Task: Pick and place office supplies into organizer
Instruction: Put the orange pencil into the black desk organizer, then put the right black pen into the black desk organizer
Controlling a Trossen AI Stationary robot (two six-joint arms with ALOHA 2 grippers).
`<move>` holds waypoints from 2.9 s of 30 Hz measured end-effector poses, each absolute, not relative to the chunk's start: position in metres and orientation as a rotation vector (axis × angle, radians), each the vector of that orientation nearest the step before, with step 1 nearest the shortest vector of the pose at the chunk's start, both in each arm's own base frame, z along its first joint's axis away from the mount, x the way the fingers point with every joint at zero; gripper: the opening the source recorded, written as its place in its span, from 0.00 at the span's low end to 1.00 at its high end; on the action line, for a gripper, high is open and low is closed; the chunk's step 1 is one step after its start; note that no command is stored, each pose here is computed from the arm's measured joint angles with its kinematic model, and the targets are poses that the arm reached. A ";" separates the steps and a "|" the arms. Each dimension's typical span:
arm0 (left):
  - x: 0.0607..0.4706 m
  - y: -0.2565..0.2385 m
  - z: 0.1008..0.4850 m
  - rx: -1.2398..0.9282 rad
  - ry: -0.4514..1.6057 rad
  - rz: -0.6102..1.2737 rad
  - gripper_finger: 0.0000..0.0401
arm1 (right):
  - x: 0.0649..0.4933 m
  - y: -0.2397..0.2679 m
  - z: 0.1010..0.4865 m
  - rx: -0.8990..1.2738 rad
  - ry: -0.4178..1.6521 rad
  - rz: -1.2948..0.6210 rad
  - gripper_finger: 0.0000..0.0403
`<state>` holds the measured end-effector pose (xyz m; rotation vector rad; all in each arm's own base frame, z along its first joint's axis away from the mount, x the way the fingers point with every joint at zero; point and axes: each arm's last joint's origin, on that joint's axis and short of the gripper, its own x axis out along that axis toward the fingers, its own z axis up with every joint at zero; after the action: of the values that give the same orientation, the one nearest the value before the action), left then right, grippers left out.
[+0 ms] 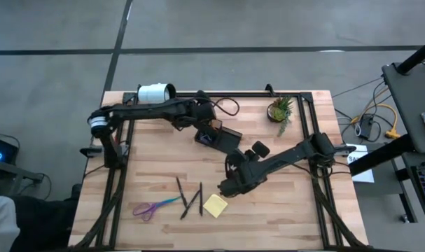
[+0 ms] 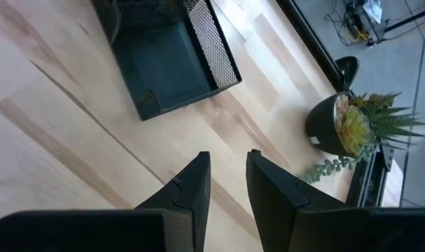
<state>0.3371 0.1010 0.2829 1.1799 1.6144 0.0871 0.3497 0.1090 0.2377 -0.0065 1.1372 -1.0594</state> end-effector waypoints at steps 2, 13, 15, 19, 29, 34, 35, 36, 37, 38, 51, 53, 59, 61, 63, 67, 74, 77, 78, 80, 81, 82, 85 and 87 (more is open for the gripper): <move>0.341 0.102 0.277 1.198 1.629 0.056 0.03 | 0.350 0.109 0.238 -0.016 1.142 -1.051 0.20; 0.364 0.084 0.259 1.272 1.548 -0.062 0.09 | 0.351 0.110 0.237 -0.065 1.182 -1.001 0.20; 0.368 0.079 0.263 1.284 1.500 -0.037 0.13 | 0.351 0.110 0.237 -0.063 1.180 -0.999 0.19; 0.369 0.075 0.264 1.293 1.486 -0.035 0.21 | 0.352 0.110 0.237 -0.053 1.173 -0.994 0.17; 0.342 0.047 0.291 0.887 1.378 0.235 0.37 | 0.360 0.113 0.231 0.041 1.180 -0.918 0.16; 0.316 0.003 0.314 0.381 1.156 0.041 0.37 | 0.381 0.125 0.209 0.050 1.239 -0.490 0.16; 0.312 -0.005 0.319 0.353 1.105 0.032 0.36 | 0.385 0.127 0.205 0.052 1.248 -0.385 0.16; 0.305 -0.012 0.322 0.333 1.069 0.031 0.35 | 0.388 0.129 0.200 0.068 1.254 -0.284 0.16; 0.298 -0.017 0.322 0.312 1.055 0.029 0.35 | 0.391 0.130 0.195 0.105 1.252 -0.194 0.16; 0.290 -0.021 0.321 0.285 1.051 0.036 0.34 | 0.395 0.129 0.191 0.154 1.240 -0.131 0.16; 0.187 -0.049 0.283 -0.099 0.893 0.094 0.33 | 0.441 0.115 0.178 0.337 0.953 -0.054 0.16; 0.179 -0.048 0.278 -0.158 0.882 0.114 0.33 | 0.447 0.108 0.170 0.383 0.967 -0.101 0.18; 0.163 -0.043 0.267 -0.231 0.874 0.148 0.33 | 0.452 0.091 0.156 0.712 1.003 -0.342 0.29; 0.161 -0.043 0.266 -0.234 0.871 0.149 0.33 | 0.453 0.089 0.157 0.770 0.984 -0.388 0.34; 0.159 -0.042 0.263 -0.224 0.880 0.150 0.33 | 0.453 0.090 0.159 0.810 0.970 -0.418 0.39; 0.160 -0.042 0.264 -0.181 0.869 0.152 0.33 | 0.458 0.096 0.159 0.897 0.962 -0.434 0.46; 0.165 -0.042 0.261 -0.077 0.876 0.137 0.33 | 0.476 0.103 0.144 0.906 0.999 -0.465 0.46; 0.167 -0.042 0.261 -0.064 0.867 0.151 0.33 | 0.482 0.104 0.146 0.840 1.040 -0.517 0.43; 0.167 -0.042 0.261 -0.061 0.864 0.156 0.33 | 0.482 0.104 0.146 0.807 1.064 -0.556 0.42; 0.167 -0.042 0.261 -0.057 0.865 0.160 0.33 | 0.482 0.103 0.147 0.742 1.104 -0.638 0.40; 0.167 -0.042 0.261 -0.057 0.862 0.161 0.33 | 0.483 0.103 0.147 0.714 1.114 -0.661 0.39; 0.167 -0.042 0.261 -0.055 0.865 0.161 0.33 | 0.486 0.103 0.148 0.702 1.115 -0.662 0.38; 0.167 -0.042 0.261 -0.055 0.864 0.160 0.33 | 0.494 0.108 0.148 0.701 1.112 -0.637 0.38; 0.166 -0.042 0.261 -0.052 0.866 0.159 0.33 | 0.500 0.112 0.146 0.722 1.100 -0.632 0.37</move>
<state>0.1665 -0.0418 0.2607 -0.0524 0.8661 0.1594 0.4996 0.1121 0.1461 0.7218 1.1003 -0.6322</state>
